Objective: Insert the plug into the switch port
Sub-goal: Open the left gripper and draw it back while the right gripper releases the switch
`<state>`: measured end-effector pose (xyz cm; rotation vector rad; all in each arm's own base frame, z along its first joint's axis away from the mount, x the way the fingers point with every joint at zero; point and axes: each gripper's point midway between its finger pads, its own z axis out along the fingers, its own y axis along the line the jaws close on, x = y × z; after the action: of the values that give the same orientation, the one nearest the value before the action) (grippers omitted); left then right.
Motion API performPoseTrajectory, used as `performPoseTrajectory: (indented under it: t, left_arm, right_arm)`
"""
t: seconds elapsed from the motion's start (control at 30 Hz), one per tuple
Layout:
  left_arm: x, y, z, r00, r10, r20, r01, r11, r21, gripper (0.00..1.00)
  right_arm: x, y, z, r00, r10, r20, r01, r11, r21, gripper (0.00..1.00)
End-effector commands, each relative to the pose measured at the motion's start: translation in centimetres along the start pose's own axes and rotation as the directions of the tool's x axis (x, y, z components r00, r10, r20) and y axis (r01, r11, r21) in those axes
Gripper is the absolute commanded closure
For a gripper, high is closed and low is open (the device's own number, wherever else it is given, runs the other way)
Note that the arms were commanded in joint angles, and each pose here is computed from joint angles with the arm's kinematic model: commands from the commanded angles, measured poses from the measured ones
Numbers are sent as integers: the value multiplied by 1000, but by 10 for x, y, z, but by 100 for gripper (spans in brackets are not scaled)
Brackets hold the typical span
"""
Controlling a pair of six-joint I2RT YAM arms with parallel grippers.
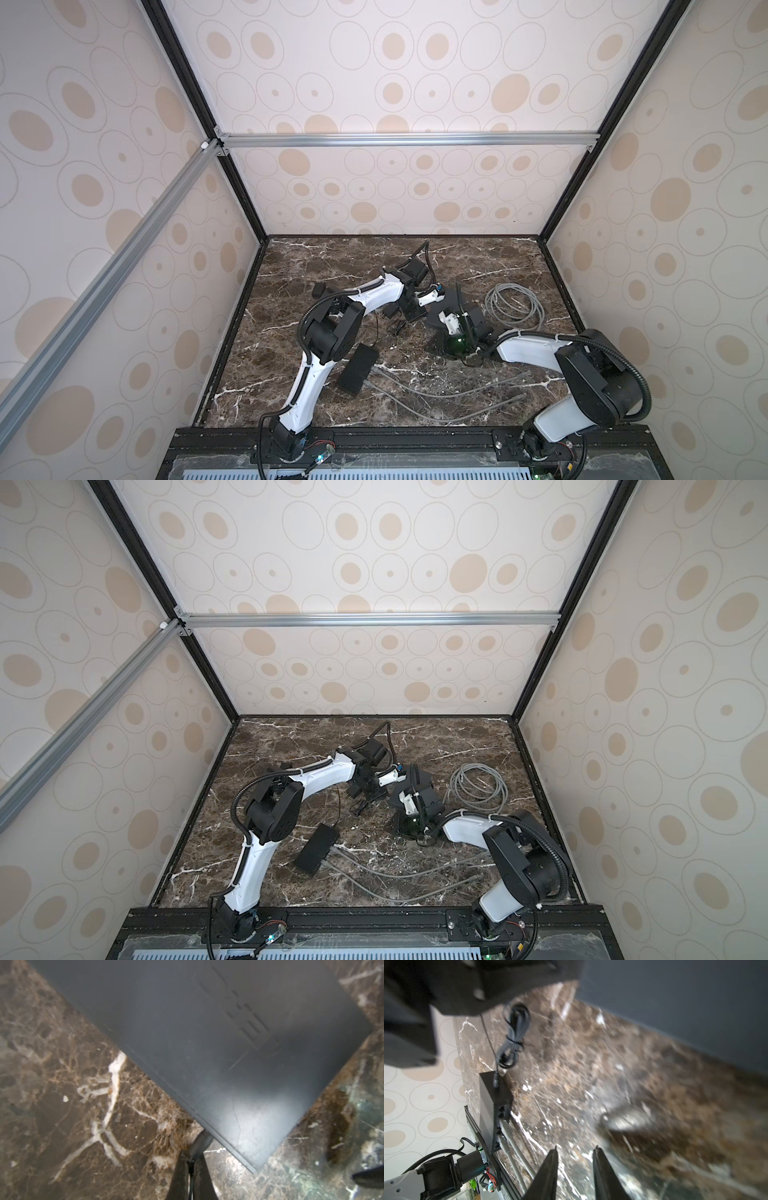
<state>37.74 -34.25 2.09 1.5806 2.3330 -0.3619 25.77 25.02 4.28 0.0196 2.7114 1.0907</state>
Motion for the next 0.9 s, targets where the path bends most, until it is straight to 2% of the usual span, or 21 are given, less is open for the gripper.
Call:
performPoseTrajectory:
  t: [0.0,0.17,0.3,0.43,0.47,0.5,0.53,0.7,0.8,0.87]
  left_arm:
    - [45,4,24,992,-25,-124,25,1000,-1,100]
    - [65,5,19,989,-43,-142,39,999,-34,100]
    - [50,8,4,996,-47,-76,42,997,-62,60]
    - [18,7,-22,998,-50,31,52,998,-48,47]
    - [9,6,-30,997,-54,61,57,997,-44,36]
    - [1,6,-39,994,-62,94,67,997,-43,9]
    - [-5,6,-46,990,-73,118,79,996,-46,2]
    - [-11,13,-80,960,-185,211,208,973,-96,2]
    - [2,26,-95,910,-319,266,364,920,-142,2]
    - [10,23,-101,879,-377,291,428,893,-136,2]
  right_arm:
    - [-10,8,-4,999,-45,-5,45,999,9,66]
    - [-21,14,-33,996,-84,33,83,996,16,60]
    - [-36,-5,-75,990,-68,120,59,996,72,58]
    - [-47,-26,-103,986,-11,164,-3,996,85,58]
    - [-48,-30,-105,986,-3,168,-11,996,88,57]
    - [-49,-34,-106,986,2,168,-17,996,90,57]
    - [-51,-37,-105,986,5,167,-22,995,94,56]
    - [-63,-57,-88,989,28,144,-47,991,124,54]
    - [-68,-69,-77,989,47,139,-67,988,140,52]
    - [-70,-75,-70,989,63,132,-83,985,150,52]
